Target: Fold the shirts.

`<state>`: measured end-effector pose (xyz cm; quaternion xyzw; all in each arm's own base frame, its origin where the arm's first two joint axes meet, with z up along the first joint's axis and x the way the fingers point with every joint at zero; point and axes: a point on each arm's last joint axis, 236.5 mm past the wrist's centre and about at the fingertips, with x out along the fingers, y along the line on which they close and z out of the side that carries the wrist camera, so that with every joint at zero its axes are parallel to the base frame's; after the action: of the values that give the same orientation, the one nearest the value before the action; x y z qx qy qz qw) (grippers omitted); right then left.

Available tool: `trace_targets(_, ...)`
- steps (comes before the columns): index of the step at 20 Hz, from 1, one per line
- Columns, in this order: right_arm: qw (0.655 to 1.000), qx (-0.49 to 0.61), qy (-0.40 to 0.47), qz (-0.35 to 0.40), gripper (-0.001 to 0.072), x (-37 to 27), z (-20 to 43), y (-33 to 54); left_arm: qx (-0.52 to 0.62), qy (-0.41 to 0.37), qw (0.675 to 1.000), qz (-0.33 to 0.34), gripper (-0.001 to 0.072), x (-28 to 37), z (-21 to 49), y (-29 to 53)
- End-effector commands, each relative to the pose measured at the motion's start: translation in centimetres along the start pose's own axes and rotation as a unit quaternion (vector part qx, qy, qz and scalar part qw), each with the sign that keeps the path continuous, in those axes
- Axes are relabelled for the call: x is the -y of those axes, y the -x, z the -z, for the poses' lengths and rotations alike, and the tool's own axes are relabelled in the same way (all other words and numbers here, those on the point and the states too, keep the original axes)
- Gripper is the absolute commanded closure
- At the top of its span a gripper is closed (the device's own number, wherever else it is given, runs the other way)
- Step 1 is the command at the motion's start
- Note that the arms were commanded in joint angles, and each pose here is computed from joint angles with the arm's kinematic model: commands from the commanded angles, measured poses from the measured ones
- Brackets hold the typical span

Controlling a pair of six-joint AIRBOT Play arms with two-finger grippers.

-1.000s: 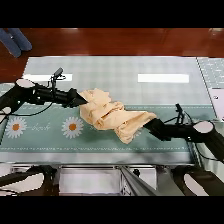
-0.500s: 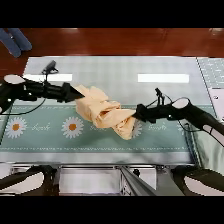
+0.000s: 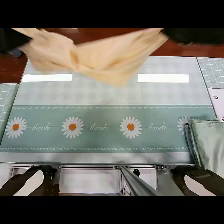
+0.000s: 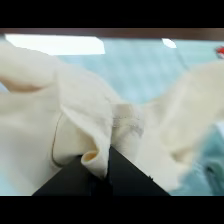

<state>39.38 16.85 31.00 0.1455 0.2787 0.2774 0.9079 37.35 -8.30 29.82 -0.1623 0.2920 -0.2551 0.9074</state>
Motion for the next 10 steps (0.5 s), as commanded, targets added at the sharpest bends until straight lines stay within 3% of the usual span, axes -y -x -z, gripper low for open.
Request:
trace_targets(1,0.992,0.055,0.099,0.051,0.0682,-4.0,-2.8,11.1,0.095,-0.071,0.979,-0.168,0.0683,0.4,-4.8,9.9)
trace_targets(5,0.989,0.034,0.130,0.062,0.0682,-6.5,1.3,17.5,0.117,-0.101,0.963,-0.220,0.0683,3.3,-2.4,15.9)
trace_targets(8,0.989,0.032,0.133,0.048,0.0682,-8.0,2.7,19.3,0.076,-0.084,0.974,-0.195,0.0682,4.4,1.9,15.1)
trace_targets(10,0.991,0.013,0.130,0.027,0.0682,-8.7,3.6,19.0,-0.014,-0.057,0.987,-0.148,0.0682,4.4,7.5,11.9)
